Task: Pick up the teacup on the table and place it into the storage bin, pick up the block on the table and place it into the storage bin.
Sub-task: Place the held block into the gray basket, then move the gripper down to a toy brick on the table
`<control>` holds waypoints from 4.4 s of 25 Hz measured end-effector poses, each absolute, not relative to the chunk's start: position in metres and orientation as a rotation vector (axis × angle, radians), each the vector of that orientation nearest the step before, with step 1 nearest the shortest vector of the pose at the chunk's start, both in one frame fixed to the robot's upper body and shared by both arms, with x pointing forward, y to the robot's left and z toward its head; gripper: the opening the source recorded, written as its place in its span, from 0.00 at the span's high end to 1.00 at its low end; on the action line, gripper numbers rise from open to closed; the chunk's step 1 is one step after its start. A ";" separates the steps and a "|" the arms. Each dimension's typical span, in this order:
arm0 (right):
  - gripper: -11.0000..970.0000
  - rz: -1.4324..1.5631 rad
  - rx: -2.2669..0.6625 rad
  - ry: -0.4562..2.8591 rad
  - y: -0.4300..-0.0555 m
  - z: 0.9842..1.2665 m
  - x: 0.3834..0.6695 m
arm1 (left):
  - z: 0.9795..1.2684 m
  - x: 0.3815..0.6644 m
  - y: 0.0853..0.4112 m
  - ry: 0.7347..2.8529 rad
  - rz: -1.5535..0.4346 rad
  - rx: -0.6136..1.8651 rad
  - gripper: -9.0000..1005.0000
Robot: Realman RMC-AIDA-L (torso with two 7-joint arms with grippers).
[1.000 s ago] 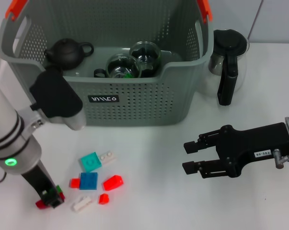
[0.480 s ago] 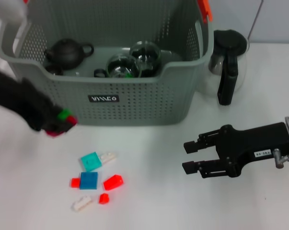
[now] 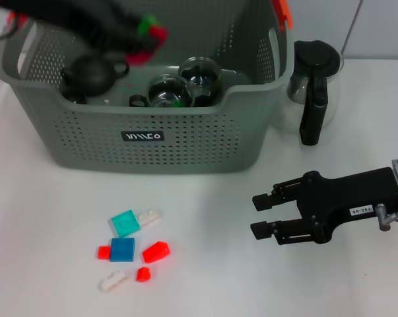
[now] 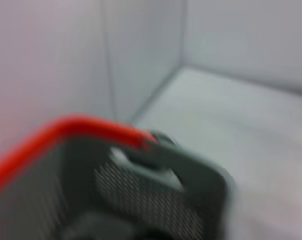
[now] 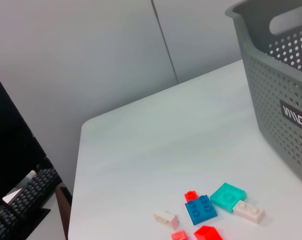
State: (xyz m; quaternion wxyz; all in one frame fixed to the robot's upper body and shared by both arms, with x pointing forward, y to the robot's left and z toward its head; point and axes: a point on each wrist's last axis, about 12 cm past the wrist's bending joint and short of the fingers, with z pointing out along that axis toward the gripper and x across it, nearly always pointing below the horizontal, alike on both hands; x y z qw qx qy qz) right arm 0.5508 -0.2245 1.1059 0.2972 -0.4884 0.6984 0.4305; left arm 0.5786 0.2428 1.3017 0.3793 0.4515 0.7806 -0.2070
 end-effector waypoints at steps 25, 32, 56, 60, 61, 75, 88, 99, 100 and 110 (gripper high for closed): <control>0.42 1.139 -1.288 1.855 -0.225 1.105 0.551 | 1.182 0.672 0.194 2.232 -0.223 1.104 0.65; 0.42 1.143 -1.291 1.854 -0.226 1.105 0.550 | 1.185 0.669 0.193 2.219 -0.247 1.075 0.69; 0.42 1.140 -1.303 1.851 -0.224 1.106 0.551 | 1.221 0.516 0.309 2.107 -0.865 0.931 0.29; 0.42 1.139 -1.303 1.852 -0.224 1.106 0.552 | 1.210 0.509 0.305 2.184 -0.856 0.998 0.28; 0.42 1.139 -1.303 1.852 -0.224 1.106 0.552 | 1.206 0.509 0.302 2.214 -0.848 1.020 0.28; 0.42 1.137 -1.296 1.857 -0.225 1.105 0.551 | 1.167 0.520 0.256 2.534 -0.583 1.236 0.28; 0.42 1.135 -1.299 1.854 -0.224 1.106 0.552 | 1.146 0.524 0.235 2.735 -0.393 1.238 0.28; 0.42 1.132 -1.298 1.855 -0.225 1.106 0.552 | 1.139 0.522 0.213 2.816 -0.331 1.174 0.28; 0.42 1.131 -1.298 1.855 -0.225 1.106 0.552 | 1.138 0.521 0.211 2.816 -0.333 1.184 0.28; 0.42 1.124 -1.297 1.853 -0.225 1.105 0.552 | 1.126 0.515 0.199 2.839 -0.371 1.259 0.28</control>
